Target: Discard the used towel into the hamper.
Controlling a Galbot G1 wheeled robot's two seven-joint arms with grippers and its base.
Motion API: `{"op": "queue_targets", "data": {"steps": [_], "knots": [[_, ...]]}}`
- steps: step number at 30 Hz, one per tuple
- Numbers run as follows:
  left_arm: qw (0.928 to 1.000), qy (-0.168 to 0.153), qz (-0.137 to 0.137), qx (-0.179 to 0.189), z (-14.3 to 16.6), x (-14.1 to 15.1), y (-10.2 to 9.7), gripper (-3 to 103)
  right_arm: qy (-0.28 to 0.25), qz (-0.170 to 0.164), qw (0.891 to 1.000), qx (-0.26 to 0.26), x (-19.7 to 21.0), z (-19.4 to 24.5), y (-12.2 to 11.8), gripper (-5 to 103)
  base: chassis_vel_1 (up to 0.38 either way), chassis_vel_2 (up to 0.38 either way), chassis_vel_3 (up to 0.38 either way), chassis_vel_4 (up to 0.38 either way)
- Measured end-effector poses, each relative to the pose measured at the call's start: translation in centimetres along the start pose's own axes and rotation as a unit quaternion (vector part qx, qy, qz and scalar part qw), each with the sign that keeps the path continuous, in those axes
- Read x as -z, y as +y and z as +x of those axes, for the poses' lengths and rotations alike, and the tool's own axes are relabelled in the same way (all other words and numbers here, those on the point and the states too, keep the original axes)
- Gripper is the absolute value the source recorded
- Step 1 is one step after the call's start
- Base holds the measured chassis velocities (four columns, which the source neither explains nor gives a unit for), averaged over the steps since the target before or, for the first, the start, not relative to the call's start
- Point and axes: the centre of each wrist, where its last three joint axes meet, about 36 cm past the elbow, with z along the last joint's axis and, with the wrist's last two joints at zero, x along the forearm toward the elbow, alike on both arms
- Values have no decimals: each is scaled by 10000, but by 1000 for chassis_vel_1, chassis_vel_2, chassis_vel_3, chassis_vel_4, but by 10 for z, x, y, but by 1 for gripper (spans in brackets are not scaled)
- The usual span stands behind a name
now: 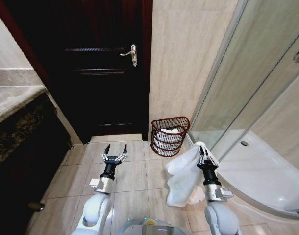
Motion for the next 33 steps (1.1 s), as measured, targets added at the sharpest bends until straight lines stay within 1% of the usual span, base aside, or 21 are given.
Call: {"op": "queue_targets", "data": {"steps": [12,14,16,27,31,33], "knots": [[10000,-12,1,-2,-2,-3,0,100,-9,-31,10000,-1,1,0,4,5,-143,139,141,-138],[10000,34,-7,17,-2,-2,1,100,-39,-48,10000,5,2,-2,5,5,-58,82,51,-67],[10000,85,-20,38,-3,-1,1,100,-72,-62,10000,-5,3,-5,6,5,-23,0,5,-25],[9999,108,-69,51,-7,-1,1,100,-131,-76,9999,-15,4,-11,6,5,0,0,0,0],[9998,6,-171,33,-9,-3,1,100,-162,-91,9998,-9,8,-15,5,5,0,0,0,0],[9998,-21,-193,25,-10,-4,0,100,-183,-120,9997,59,19,-21,5,5,0,0,0,0]]}}
